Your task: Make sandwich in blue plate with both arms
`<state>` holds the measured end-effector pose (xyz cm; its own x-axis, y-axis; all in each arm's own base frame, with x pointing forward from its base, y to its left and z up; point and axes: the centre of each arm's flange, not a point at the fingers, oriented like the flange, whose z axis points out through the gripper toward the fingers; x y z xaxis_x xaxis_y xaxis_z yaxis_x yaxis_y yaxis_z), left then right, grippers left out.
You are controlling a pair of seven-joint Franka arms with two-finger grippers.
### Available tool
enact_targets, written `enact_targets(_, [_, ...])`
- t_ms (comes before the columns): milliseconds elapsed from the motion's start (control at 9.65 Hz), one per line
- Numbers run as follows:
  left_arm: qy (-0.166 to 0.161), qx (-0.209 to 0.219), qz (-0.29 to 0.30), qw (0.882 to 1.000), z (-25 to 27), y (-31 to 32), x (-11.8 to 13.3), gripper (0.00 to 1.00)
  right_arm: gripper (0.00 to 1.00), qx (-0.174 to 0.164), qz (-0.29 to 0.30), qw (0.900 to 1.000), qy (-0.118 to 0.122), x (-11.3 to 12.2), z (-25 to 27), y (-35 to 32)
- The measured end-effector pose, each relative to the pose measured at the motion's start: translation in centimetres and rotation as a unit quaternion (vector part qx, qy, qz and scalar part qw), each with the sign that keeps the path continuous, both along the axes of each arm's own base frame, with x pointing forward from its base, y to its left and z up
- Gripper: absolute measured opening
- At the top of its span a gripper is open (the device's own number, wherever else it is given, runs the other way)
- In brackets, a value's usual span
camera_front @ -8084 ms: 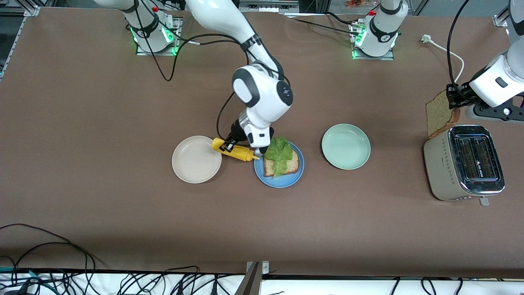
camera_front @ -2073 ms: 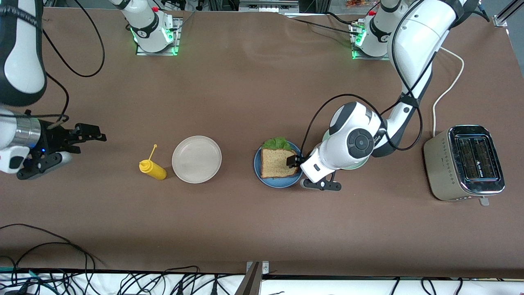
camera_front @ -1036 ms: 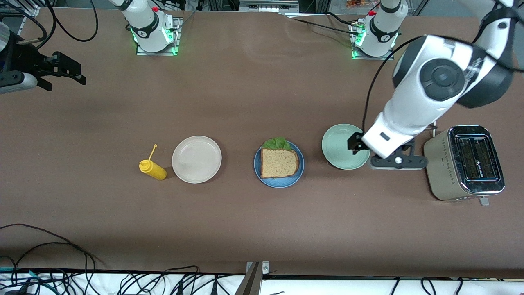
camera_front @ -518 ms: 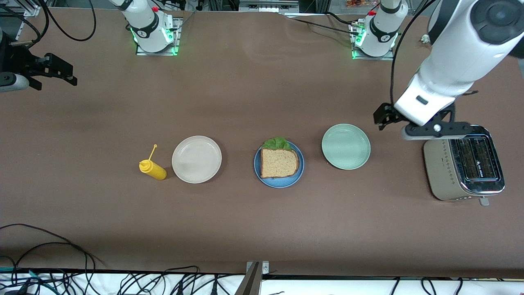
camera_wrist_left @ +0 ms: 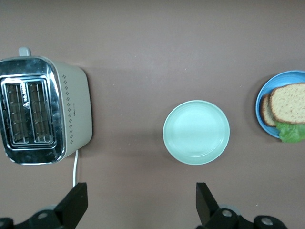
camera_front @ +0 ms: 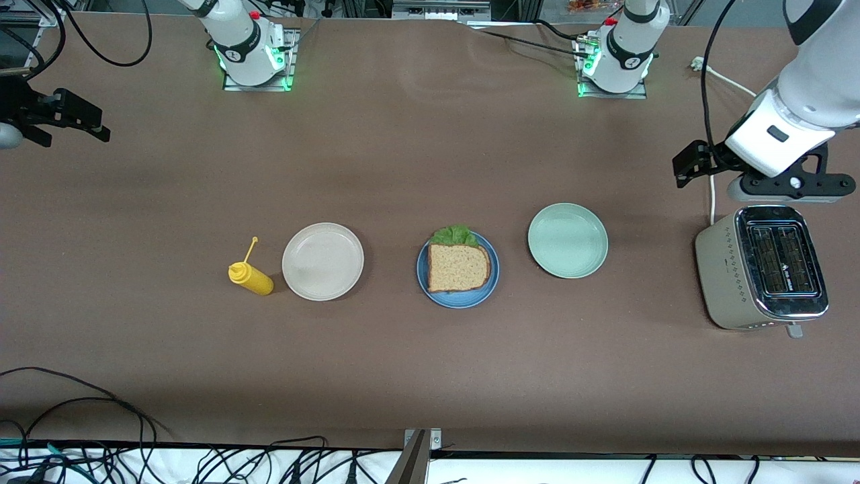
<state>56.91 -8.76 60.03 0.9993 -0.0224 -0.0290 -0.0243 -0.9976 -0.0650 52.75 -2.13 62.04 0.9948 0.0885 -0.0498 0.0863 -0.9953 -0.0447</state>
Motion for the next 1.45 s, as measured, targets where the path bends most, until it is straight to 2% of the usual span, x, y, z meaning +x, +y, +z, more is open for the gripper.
enact_targets(518, [0.011,0.002,-0.012,1.0,-0.4,3.1,-2.7,1.0,1.0,-0.022,0.004,1.0,0.002,0.1,-0.2,-0.1])
enact_targets(933, [-0.001,-0.018,-0.023,1.0,-1.3,8.3,-2.0,1.0,1.0,-0.036,-0.015,0.999,-0.003,0.2,0.0,-0.3])
enact_targets(1451, [-0.012,-0.018,-0.022,1.0,-1.2,8.8,-1.7,1.0,1.0,-0.041,-0.027,0.999,-0.004,0.3,0.0,-0.5])
